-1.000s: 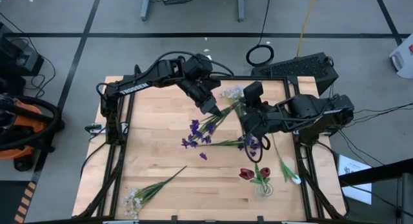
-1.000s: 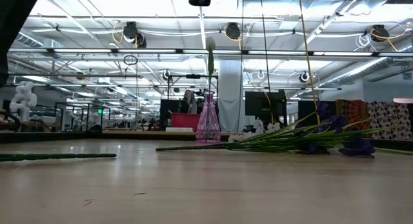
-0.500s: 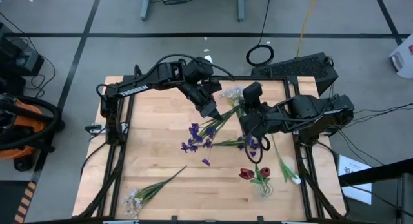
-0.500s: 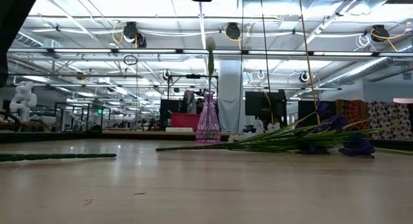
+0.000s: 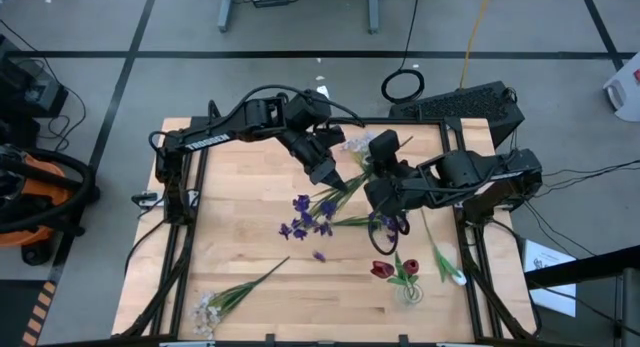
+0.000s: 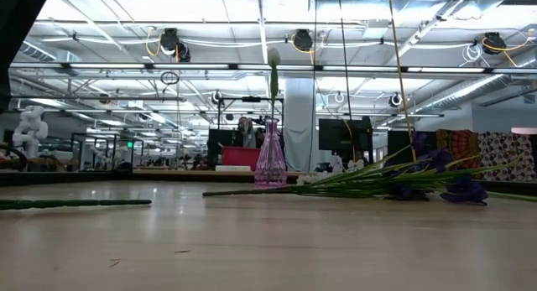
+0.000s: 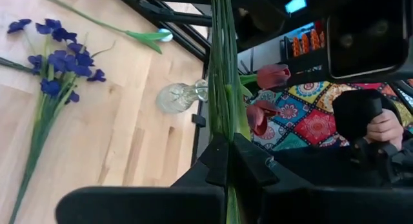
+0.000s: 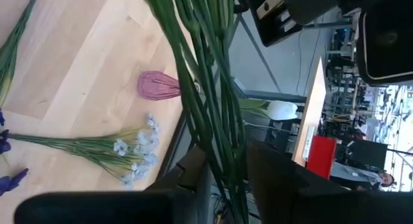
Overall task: Sort flowers into vase by color
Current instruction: Put the left purple flowers into the transparent vase
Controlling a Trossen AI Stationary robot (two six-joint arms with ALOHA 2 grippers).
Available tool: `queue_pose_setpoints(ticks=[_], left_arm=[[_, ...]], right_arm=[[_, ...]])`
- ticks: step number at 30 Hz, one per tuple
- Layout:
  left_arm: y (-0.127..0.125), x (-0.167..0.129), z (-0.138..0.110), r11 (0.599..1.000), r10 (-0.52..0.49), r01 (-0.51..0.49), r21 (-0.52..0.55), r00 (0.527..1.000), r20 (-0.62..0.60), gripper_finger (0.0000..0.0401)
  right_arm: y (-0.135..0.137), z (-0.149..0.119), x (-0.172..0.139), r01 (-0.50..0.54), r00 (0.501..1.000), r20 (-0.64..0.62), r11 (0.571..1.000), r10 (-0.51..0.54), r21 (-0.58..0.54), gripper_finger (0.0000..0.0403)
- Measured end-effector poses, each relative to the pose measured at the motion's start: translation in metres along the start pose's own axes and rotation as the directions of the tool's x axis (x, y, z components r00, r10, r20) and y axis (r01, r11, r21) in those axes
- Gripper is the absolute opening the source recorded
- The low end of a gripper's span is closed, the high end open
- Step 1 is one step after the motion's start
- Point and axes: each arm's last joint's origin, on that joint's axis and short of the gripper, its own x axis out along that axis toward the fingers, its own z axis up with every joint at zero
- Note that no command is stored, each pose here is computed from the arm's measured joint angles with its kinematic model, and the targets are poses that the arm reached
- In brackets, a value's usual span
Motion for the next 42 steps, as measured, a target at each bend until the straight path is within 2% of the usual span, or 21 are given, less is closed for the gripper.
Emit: queue_pose_setpoints(ticks=[8, 11, 15, 20, 24, 30, 36, 39, 42], left_arm=[[0.000, 0.000, 0.000, 1.000, 0.001, -0.001, 0.001, 1.000, 0.001, 0.0011], [0.000, 0.000, 0.000, 1.000, 0.002, -0.002, 0.001, 1.000, 0.000, 0.0011], [0.000, -0.001, 0.000, 1.000, -0.001, 0.001, 0.005, 1.000, 0.005, 0.0011], [0.000, -0.001, 0.001, 1.000, -0.001, 0.000, 0.009, 1.000, 0.011, 0.0014], [-0.003, -0.001, 0.004, 0.999, -0.017, 0.015, 0.046, 0.999, 0.039, 0.0041], [0.000, -0.004, 0.007, 0.995, -0.016, 0.010, 0.098, 0.998, 0.059, 0.0102], [0.015, -0.030, 0.019, 0.995, 0.015, -0.027, 0.092, 0.991, 0.131, 0.0126], [0.011, -0.053, 0.020, 0.987, 0.018, -0.048, 0.155, 0.982, 0.190, 0.0127], [0.003, -0.074, 0.016, 0.968, 0.077, -0.137, 0.211, 0.959, 0.272, 0.0127]], right_arm=[[0.000, 0.002, 0.001, 0.000, 1.000, 0.005, 1.000, 0.000, 0.012, 0.0086], [0.000, 0.003, 0.001, 0.004, 1.000, 0.010, 1.000, -0.004, 0.019, 0.0065], [0.000, 0.002, 0.001, -0.001, 1.000, 0.008, 0.999, 0.001, 0.047, 0.0012], [0.003, 0.001, 0.001, -0.040, 0.999, 0.006, 0.991, 0.040, 0.130, 0.0005], [0.005, -0.002, 0.001, -0.091, 0.996, 0.001, 0.978, 0.093, 0.188, 0.0004], [0.007, -0.006, 0.001, -0.099, 0.994, -0.025, 0.968, 0.108, 0.232, 0.0002], [0.011, -0.008, -0.003, -0.110, 0.991, -0.053, 0.962, 0.127, 0.249, 0.0001], [0.013, -0.008, -0.005, -0.105, 0.991, -0.043, 0.935, 0.127, 0.339, 0.0001], [0.011, -0.013, -0.014, -0.099, 0.992, -0.016, 0.870, 0.121, 0.483, 0.0001]])
